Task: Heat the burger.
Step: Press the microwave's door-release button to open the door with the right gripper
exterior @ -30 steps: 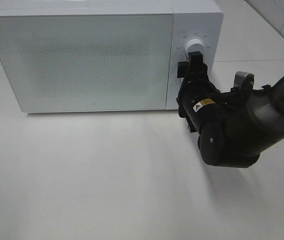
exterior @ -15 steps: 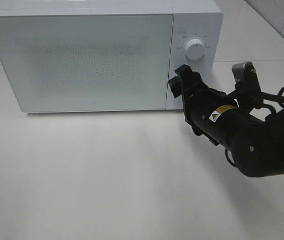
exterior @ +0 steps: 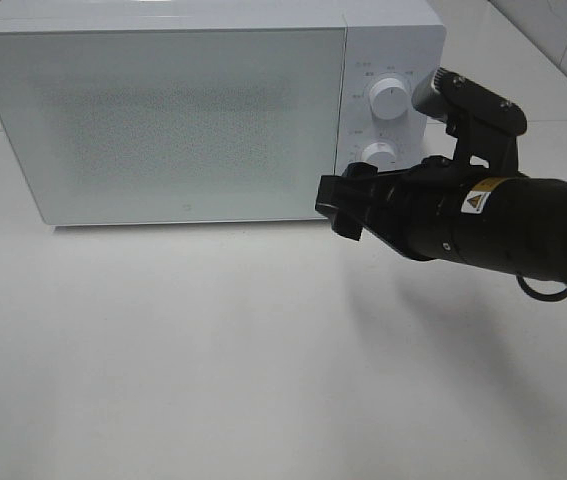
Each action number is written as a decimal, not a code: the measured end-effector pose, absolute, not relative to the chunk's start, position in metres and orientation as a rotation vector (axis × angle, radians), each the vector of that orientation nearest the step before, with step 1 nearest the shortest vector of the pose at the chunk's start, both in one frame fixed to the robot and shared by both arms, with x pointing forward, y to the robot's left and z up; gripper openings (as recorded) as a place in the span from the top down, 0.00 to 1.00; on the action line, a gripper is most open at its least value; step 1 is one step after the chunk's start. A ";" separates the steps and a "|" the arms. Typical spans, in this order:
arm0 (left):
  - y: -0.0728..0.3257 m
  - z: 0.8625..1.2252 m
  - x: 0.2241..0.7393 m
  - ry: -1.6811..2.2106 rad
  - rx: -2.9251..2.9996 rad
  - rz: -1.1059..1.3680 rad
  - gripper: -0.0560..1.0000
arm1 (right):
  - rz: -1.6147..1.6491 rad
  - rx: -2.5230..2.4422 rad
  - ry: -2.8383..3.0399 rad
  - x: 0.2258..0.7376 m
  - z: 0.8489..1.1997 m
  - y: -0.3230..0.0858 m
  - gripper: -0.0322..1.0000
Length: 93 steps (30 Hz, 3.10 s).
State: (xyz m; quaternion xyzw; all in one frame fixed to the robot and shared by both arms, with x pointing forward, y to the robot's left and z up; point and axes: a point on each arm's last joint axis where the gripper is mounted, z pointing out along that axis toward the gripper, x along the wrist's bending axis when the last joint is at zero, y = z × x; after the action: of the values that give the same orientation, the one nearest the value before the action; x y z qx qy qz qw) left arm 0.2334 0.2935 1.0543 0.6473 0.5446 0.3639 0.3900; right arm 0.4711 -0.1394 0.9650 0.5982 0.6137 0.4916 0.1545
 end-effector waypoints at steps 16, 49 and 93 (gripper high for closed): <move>0.294 1.054 0.233 1.384 1.645 0.925 0.11 | 1.222 1.300 2.170 0.407 1.029 -0.170 0.28; 0.294 1.054 0.233 1.384 1.645 0.925 0.11 | 1.125 1.296 1.882 0.280 1.082 -0.285 0.23; 0.294 1.054 0.233 1.384 1.645 0.925 0.11 | 1.073 1.451 1.491 0.234 1.070 -0.303 0.23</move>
State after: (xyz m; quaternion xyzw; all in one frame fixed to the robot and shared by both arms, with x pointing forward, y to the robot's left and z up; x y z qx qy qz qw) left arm 0.2334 0.2935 1.0543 0.6473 0.5446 0.3639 0.3900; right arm 0.2339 -0.3034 1.0697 0.5707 0.5866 0.4220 0.3899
